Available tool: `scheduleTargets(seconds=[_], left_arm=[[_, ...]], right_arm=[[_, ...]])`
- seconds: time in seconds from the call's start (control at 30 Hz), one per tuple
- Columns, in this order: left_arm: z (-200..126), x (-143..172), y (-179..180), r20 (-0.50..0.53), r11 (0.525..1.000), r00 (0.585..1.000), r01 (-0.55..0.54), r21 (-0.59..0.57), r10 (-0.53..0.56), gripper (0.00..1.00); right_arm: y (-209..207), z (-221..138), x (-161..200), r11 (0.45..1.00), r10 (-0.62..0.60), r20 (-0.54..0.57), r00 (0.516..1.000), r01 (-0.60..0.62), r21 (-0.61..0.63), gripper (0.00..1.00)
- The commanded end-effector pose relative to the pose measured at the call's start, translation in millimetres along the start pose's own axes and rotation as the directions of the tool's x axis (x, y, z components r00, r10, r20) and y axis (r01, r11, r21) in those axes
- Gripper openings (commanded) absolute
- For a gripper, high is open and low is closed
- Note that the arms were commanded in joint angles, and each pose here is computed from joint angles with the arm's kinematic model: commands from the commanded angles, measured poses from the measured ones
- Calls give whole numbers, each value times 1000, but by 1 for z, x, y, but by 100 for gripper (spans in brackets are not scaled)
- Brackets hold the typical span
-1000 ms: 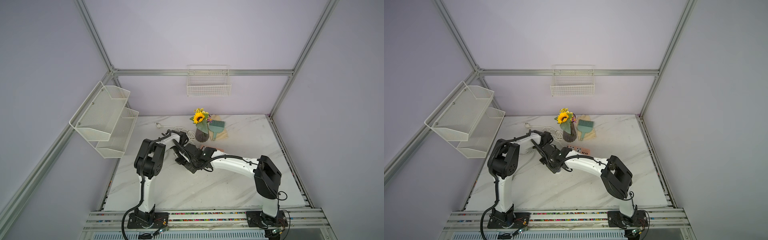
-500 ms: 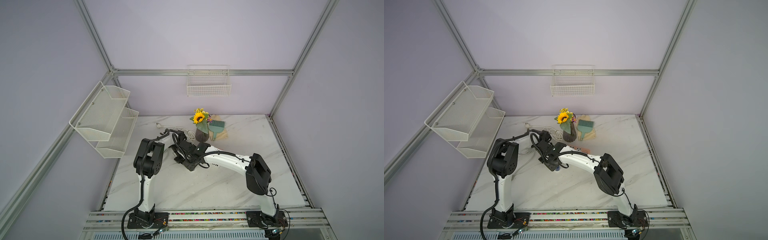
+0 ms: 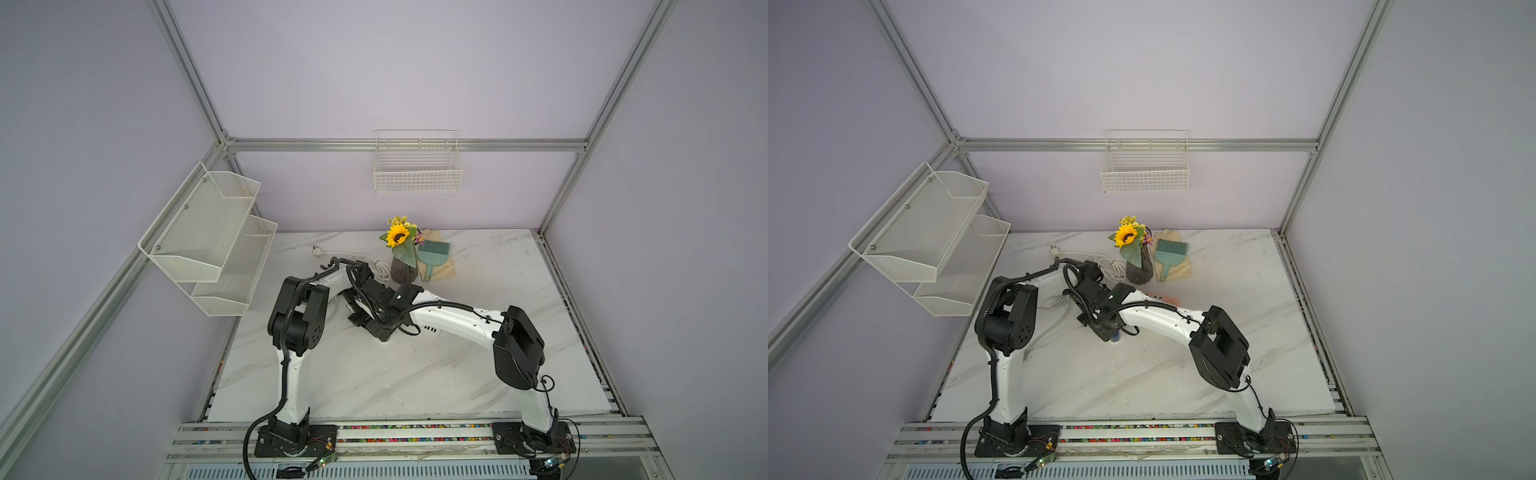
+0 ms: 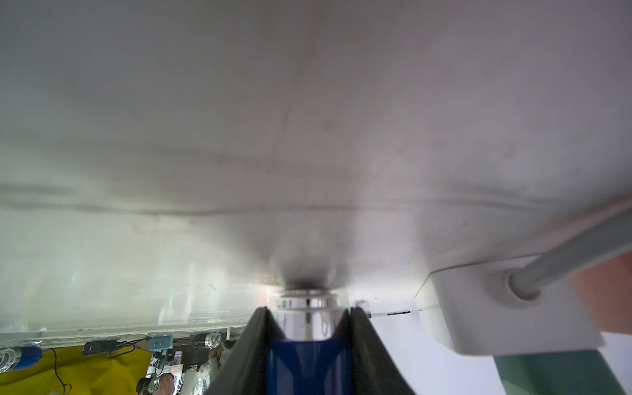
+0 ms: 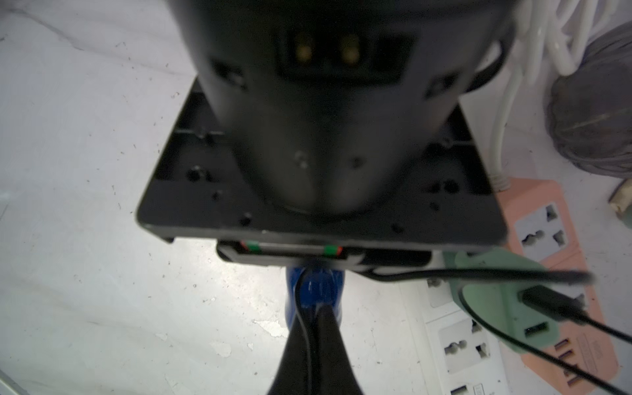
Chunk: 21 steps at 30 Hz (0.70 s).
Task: Charge the electric shaver
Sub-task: Insert the charging cable into the electric shaver.
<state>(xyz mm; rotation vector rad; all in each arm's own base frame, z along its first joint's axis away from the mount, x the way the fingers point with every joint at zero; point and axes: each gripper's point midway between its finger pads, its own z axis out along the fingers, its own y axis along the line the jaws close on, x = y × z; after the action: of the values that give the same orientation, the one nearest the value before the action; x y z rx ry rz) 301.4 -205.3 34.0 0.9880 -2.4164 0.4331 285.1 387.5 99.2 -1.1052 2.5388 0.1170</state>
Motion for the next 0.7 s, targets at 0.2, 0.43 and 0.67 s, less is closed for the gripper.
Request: scheduleTargets(seconds=[0.2, 0.43, 0.67], left_arm=[[4, 5, -8, 9, 999, 999, -37, 1, 37, 9], [-2, -1, -11, 59, 999, 997, -42, 0, 42, 7], [-35, -19, -2, 299, 999, 953, -53, -3, 51, 6]], right_arm=[[4, -24, 27, 981, 176, -62, 982, -181, -77, 44], [11, -55, 38, 909, 358, 17, 933, -345, -232, 52], [-8, -92, 47, 825, 524, 164, 836, -449, -344, 53]])
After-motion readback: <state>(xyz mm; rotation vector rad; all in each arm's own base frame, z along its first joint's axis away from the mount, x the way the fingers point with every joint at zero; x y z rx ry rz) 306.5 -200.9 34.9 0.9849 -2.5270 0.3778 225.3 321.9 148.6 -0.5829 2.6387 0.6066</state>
